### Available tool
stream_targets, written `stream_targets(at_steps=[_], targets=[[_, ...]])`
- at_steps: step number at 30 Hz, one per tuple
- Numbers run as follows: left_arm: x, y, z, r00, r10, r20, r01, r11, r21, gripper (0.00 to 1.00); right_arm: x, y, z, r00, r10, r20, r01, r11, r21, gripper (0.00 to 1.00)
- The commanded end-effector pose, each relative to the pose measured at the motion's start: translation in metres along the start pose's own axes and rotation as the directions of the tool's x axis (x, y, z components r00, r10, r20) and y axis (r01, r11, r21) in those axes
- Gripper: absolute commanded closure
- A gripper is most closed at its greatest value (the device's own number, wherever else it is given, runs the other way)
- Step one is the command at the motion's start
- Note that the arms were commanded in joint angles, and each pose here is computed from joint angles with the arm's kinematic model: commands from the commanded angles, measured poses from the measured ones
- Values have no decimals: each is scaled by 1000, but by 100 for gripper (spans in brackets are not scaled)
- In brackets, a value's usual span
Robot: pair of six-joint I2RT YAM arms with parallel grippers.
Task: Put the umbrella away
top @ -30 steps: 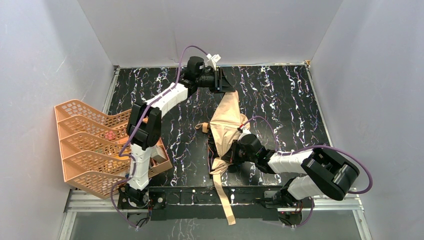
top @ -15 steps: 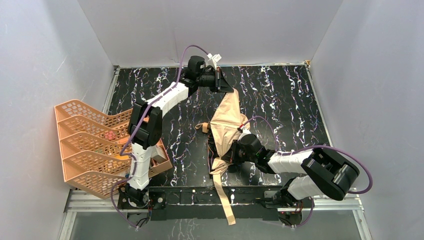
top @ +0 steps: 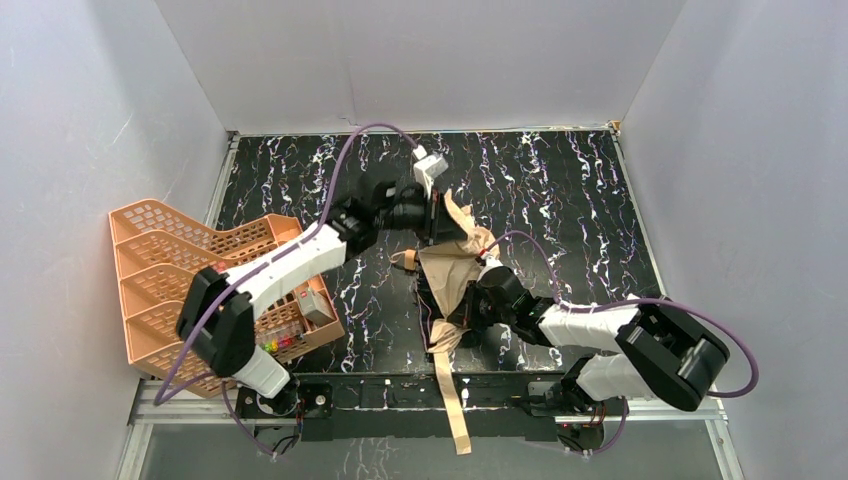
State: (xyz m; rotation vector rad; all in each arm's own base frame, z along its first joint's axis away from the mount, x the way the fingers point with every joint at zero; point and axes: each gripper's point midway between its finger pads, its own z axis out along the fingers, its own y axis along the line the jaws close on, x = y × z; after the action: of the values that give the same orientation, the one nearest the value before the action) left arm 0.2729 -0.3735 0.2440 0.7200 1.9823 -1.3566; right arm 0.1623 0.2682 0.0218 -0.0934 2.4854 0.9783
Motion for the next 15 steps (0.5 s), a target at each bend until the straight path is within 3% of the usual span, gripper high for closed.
stream_targets(at_steps=[1, 8, 15], targets=[[31, -5, -8, 999, 12, 45, -11, 1000, -25, 100, -3, -5, -10, 1000, -29, -3, 29, 998, 57, 100], [81, -5, -17, 996, -67, 60, 70, 997, -43, 78, -7, 2, -28, 1000, -11, 25, 10, 999, 36, 96], [122, -2, -10, 992, -126, 9, 127, 991, -42, 79, -1, 10, -33, 1000, 7, 30, -6, 999, -41, 100]])
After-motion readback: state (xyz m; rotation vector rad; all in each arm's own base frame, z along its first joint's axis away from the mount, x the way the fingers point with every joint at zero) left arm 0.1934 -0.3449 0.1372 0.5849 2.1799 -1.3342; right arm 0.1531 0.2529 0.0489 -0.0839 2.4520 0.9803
